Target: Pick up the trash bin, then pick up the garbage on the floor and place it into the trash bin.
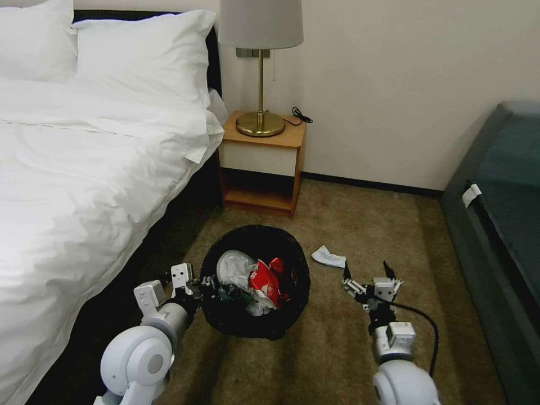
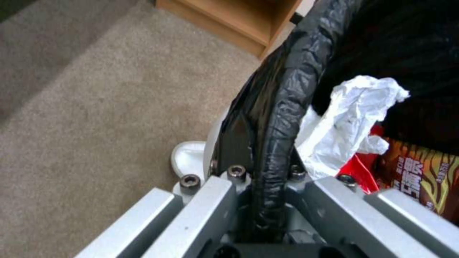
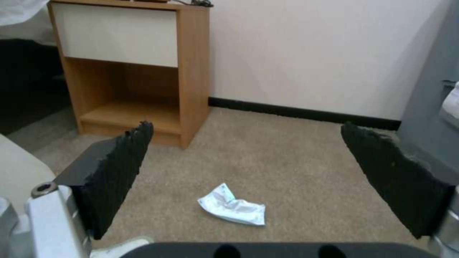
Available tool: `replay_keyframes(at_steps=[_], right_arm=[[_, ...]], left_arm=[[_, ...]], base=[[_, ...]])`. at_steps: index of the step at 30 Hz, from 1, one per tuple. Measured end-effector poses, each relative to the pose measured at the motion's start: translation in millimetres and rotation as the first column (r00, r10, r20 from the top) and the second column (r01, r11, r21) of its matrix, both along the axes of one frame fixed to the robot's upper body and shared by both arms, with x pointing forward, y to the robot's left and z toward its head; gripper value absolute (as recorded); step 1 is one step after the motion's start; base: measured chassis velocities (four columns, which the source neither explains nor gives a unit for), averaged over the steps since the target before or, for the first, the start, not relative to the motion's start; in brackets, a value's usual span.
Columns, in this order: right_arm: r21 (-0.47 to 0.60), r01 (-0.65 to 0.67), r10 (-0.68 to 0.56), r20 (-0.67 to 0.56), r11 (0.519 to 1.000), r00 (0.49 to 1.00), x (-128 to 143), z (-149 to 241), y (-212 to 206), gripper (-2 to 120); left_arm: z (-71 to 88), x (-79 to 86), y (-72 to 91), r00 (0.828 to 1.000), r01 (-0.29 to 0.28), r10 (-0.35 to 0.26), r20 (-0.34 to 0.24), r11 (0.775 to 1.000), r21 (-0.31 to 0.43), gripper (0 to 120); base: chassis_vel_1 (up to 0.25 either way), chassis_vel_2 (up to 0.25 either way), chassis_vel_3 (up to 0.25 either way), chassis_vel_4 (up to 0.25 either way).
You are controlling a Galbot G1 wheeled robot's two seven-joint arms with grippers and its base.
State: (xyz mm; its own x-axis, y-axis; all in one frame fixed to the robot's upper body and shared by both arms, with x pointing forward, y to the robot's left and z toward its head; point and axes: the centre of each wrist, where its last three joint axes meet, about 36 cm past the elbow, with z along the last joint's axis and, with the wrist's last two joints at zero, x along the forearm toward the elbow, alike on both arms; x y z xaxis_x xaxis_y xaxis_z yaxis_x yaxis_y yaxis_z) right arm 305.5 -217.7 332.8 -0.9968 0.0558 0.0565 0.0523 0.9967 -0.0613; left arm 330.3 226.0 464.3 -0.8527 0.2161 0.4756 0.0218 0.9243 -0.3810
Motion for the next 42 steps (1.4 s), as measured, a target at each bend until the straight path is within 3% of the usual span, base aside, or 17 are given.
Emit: replay_keyframes(at_steps=[17,27,42], right_arm=[[-0.017,-0.029,0.029,0.011,0.999,1.0,4,-20,7,100],[-0.076,-0.041,0.045,0.05,0.996,0.998,3,-18,5,100],[-0.075,-0.077,0.082,0.063,0.994,0.995,1,-21,8,100]], left_arm=[[-14.9,-5.2,-9.1,1.0,0.018,-0.019,0.014,0.998,0.056,0],[-14.4,-7.8,-11.3,1.0,0.012,-0.013,0.023,0.998,0.066,0],[-15.5,-12.0,-14.7,1.0,0.004,-0.006,0.029,0.997,0.072,0]], base=[[0.0,0.0,0.0,0.0],[-0.061,0.064,0.068,-0.066],[-0.027,0.028,0.023,-0.025]])
